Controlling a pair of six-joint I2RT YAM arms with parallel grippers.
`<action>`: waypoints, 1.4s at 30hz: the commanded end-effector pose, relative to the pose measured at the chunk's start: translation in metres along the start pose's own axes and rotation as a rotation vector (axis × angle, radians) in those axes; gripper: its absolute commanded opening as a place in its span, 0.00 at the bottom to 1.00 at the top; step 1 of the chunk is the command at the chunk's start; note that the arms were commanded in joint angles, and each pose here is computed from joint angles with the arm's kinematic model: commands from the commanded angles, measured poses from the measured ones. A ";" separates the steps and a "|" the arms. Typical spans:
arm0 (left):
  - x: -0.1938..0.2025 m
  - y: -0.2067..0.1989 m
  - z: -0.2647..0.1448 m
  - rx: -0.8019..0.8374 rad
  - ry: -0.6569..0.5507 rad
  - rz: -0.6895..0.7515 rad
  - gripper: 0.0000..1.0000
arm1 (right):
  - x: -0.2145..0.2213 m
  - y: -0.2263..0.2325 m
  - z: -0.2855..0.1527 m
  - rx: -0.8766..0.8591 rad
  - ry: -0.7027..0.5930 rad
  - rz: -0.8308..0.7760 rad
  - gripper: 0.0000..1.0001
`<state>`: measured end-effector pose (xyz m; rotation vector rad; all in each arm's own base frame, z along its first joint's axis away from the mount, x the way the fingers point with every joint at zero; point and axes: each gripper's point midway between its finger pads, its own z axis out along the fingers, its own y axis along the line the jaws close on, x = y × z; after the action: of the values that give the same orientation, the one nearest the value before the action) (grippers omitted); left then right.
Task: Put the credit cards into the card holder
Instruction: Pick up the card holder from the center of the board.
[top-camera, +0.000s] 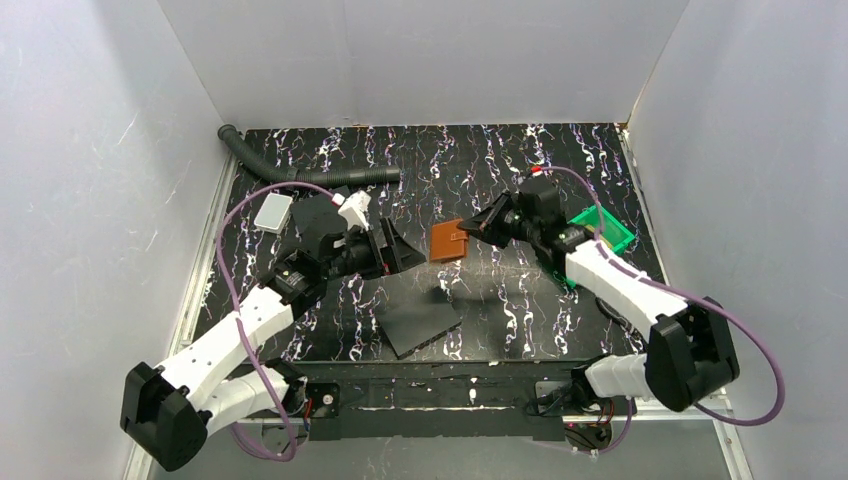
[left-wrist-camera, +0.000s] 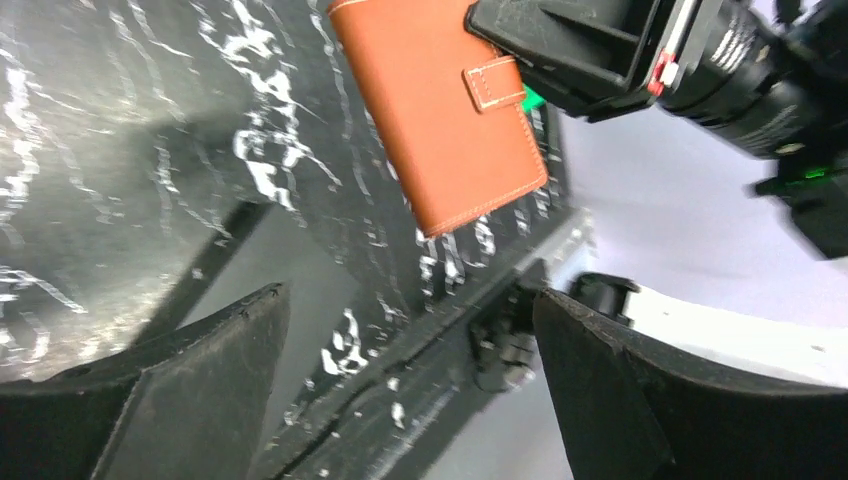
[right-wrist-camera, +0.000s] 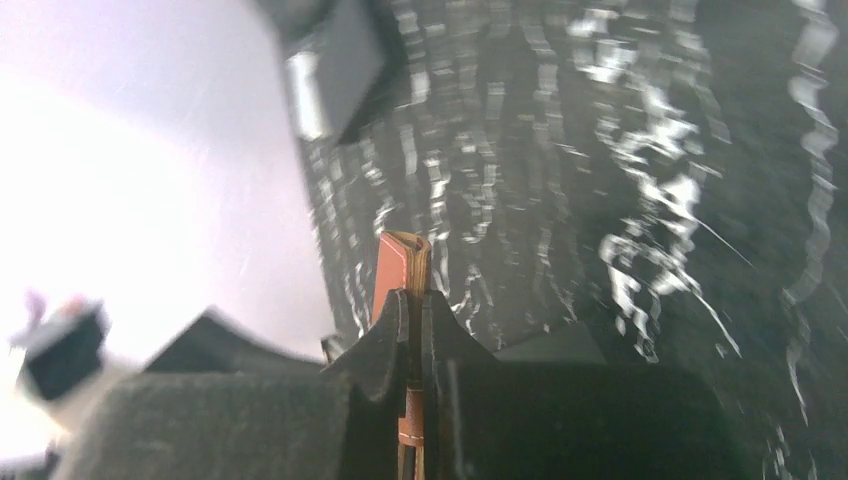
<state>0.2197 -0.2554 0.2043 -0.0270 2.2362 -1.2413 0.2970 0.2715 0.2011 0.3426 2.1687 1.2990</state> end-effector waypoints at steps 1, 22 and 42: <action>-0.033 0.017 -0.017 -0.246 -0.196 0.288 0.91 | 0.019 -0.087 -0.032 0.668 0.014 0.391 0.01; 0.008 -0.012 0.063 -0.159 0.042 1.325 0.96 | 0.041 -0.054 -0.020 0.569 0.082 0.667 0.01; -0.009 -0.040 0.021 0.196 0.321 0.552 0.00 | 0.011 0.016 -0.049 -0.083 -0.009 -0.372 0.98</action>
<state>0.2505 -0.2993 0.1952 1.0524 1.9800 -0.6294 0.2530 0.2424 0.1728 0.6438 2.4280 1.1244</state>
